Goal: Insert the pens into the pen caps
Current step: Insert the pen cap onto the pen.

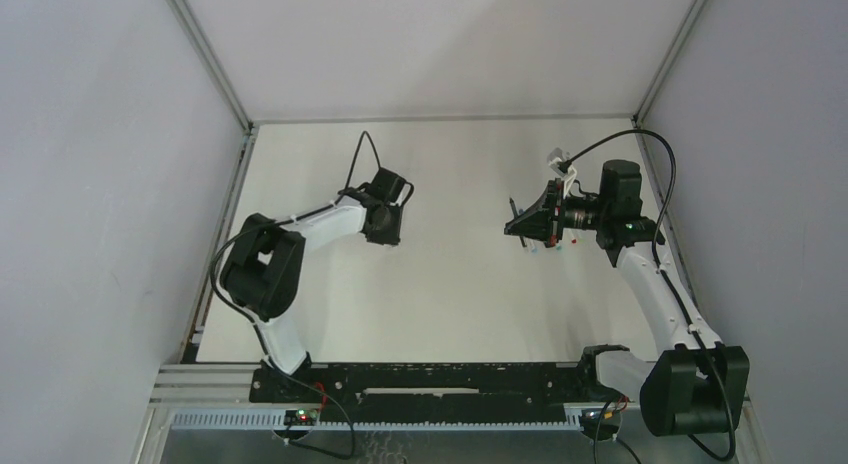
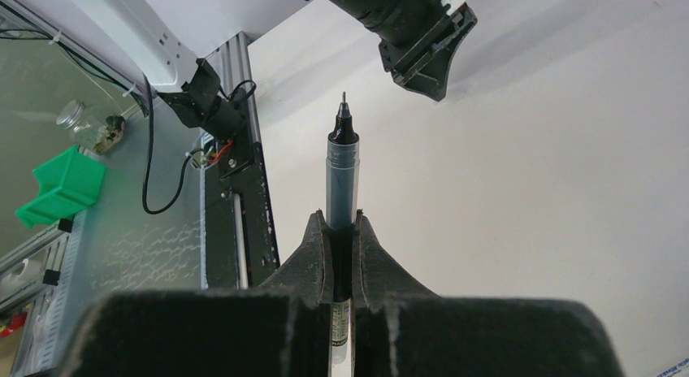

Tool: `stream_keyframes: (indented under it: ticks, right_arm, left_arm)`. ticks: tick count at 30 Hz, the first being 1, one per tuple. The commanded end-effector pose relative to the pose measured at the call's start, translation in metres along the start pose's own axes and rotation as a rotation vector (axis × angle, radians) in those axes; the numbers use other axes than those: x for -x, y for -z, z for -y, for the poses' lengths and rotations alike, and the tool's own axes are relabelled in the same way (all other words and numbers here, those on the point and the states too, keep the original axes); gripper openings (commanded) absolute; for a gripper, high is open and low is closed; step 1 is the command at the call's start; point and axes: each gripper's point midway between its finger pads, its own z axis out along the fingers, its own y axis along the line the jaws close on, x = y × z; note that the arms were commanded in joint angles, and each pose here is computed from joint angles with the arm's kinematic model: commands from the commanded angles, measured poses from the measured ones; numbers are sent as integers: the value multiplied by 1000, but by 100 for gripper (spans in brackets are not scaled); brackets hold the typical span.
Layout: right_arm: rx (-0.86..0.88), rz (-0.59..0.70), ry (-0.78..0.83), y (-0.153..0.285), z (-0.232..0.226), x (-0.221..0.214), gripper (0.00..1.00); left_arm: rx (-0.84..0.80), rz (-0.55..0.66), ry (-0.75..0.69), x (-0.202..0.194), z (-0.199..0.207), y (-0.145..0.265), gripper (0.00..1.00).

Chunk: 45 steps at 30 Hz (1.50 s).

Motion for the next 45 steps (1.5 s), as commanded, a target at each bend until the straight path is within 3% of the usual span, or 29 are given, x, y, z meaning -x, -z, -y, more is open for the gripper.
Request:
stream_keyframes:
  ticks: [1, 6, 11, 20, 22, 24, 26, 36, 40, 45]
  right_arm:
    - [9, 14, 59, 2, -4, 15, 0]
    - [9, 15, 60, 3, -4, 15, 0]
    - [9, 16, 62, 3, -5, 16, 0]
    - [8, 19, 64, 4, -5, 17, 0]
    - [8, 19, 67, 4, -5, 17, 0]
    - [10, 19, 69, 4, -5, 17, 0]
    - [9, 18, 75, 4, -6, 16, 0]
    - [50, -27, 176, 3, -12, 7, 0]
    - [70, -105, 362, -5, -14, -13, 0]
    - [127, -331, 640, -17, -11, -64, 0]
  left_arm:
    - [-52, -25, -53, 13, 12, 1, 34]
    - [-50, -69, -59, 7, 12, -8, 33]
    - [-48, -99, -53, 3, 8, -13, 25]
    - [-41, -129, -62, -1, 6, -19, 25]
    - [-44, -129, -66, -1, 7, -19, 18]
    - [-53, -126, -73, 0, 8, -17, 4]
    - [-72, -114, -85, 3, 10, -13, 0]
    - [-433, 20, -267, 0, 53, 43, 0]
    - [-580, 7, -334, -16, 73, 64, 0]
    - [-752, -32, -443, -41, 106, 90, 0]
